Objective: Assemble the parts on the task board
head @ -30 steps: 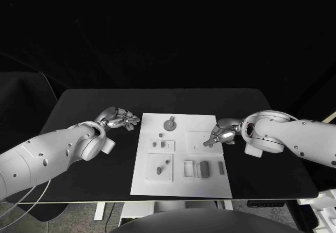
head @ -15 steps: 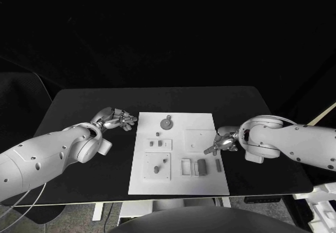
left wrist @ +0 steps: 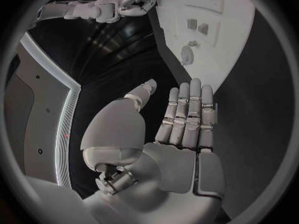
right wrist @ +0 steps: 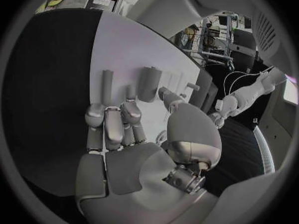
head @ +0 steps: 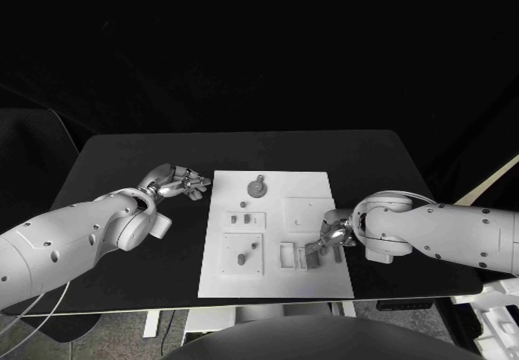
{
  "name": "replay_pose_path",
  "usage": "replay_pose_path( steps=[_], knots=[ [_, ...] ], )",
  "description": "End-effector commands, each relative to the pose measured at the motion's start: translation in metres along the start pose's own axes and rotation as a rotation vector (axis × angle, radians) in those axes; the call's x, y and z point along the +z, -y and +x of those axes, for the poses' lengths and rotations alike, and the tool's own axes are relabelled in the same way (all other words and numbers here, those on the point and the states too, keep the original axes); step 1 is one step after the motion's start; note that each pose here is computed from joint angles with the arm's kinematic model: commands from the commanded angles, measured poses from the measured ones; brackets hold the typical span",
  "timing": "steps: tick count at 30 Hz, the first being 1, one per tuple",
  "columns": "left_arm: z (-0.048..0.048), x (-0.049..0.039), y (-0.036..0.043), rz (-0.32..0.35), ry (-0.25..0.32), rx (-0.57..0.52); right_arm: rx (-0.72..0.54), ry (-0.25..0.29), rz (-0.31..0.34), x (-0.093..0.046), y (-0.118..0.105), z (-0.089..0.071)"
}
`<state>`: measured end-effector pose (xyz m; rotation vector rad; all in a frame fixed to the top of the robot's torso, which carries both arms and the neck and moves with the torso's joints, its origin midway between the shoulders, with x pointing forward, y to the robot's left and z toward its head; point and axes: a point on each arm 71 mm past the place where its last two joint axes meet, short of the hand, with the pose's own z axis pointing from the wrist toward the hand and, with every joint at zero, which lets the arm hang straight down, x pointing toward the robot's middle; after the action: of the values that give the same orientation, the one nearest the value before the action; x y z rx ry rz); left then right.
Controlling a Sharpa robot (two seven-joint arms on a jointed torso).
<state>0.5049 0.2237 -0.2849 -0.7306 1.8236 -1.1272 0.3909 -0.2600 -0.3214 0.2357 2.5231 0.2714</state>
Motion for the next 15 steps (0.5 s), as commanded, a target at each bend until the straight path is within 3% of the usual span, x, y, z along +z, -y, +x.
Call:
replay_pose_path(
  steps=[1, 15],
  knots=[
    [0.0, 0.0001, 0.0017, 0.007, 0.007, -0.006, -0.014, -0.004, 0.003, 0.0019, -0.0022, 0.0004],
    [-0.0005, -0.0007, 0.001, 0.003, 0.003, -0.007, -0.04, -0.044, 0.015, 0.0072, -0.0065, 0.0062]
  ],
)
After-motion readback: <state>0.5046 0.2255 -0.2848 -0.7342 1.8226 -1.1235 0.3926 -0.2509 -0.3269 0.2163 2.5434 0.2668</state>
